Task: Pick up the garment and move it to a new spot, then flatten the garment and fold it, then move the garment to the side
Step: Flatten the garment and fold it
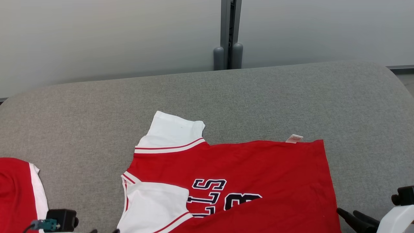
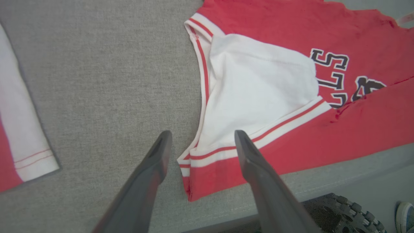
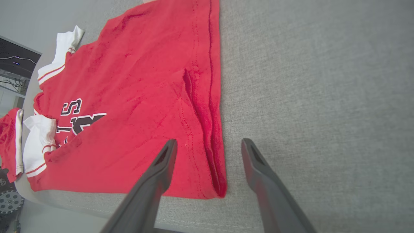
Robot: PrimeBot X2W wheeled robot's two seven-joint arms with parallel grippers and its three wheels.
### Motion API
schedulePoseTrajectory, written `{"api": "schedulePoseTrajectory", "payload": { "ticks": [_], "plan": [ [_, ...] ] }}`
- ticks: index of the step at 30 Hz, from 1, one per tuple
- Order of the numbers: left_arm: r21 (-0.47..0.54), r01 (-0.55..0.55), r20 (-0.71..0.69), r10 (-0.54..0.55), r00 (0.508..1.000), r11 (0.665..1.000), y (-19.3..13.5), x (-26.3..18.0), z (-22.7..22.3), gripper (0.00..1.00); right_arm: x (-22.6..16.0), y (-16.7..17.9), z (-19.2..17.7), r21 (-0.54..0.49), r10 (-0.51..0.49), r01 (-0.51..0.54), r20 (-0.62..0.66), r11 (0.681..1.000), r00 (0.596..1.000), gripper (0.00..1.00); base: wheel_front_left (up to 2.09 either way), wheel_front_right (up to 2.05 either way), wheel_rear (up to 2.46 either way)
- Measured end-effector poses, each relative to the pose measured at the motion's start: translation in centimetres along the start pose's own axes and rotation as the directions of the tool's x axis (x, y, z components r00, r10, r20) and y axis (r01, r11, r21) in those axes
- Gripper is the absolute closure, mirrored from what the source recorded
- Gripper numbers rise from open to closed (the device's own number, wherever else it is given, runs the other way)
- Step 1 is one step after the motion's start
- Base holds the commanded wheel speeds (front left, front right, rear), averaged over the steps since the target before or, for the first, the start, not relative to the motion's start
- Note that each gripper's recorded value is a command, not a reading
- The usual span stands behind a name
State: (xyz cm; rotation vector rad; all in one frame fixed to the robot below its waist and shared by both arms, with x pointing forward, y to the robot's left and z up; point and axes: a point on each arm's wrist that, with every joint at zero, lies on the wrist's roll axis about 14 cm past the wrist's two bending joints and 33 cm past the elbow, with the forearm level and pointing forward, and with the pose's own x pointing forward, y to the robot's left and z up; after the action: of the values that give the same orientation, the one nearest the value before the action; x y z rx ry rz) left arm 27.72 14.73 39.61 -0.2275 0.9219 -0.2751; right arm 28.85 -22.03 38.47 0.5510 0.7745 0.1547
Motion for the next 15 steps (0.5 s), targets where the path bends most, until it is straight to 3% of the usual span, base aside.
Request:
{"api": "schedulePoseTrajectory", "payload": {
  "ticks": [4,10,15],
  "plan": [
    [0.065,0.014,0.138,-0.023,0.990,0.998,-0.5,0.0,3.7,0.00,-0.1,0.5,2.1,-0.041,0.004,-0.001,0.078,0.999,0.997,0.00,0.00,0.00,0.00],
    [0.185,0.043,0.218,-0.084,0.972,0.982,-1.8,1.0,8.0,0.00,0.3,2.3,6.5,-0.108,0.025,0.000,0.226,0.994,0.974,0.00,0.00,0.00,0.00],
    [0.254,0.060,0.272,-0.130,0.953,0.965,-3.4,2.5,12.2,0.00,1.4,2.8,7.8,-0.100,0.011,0.016,0.259,0.995,0.966,0.00,0.00,0.00,0.00]
  ]
}}
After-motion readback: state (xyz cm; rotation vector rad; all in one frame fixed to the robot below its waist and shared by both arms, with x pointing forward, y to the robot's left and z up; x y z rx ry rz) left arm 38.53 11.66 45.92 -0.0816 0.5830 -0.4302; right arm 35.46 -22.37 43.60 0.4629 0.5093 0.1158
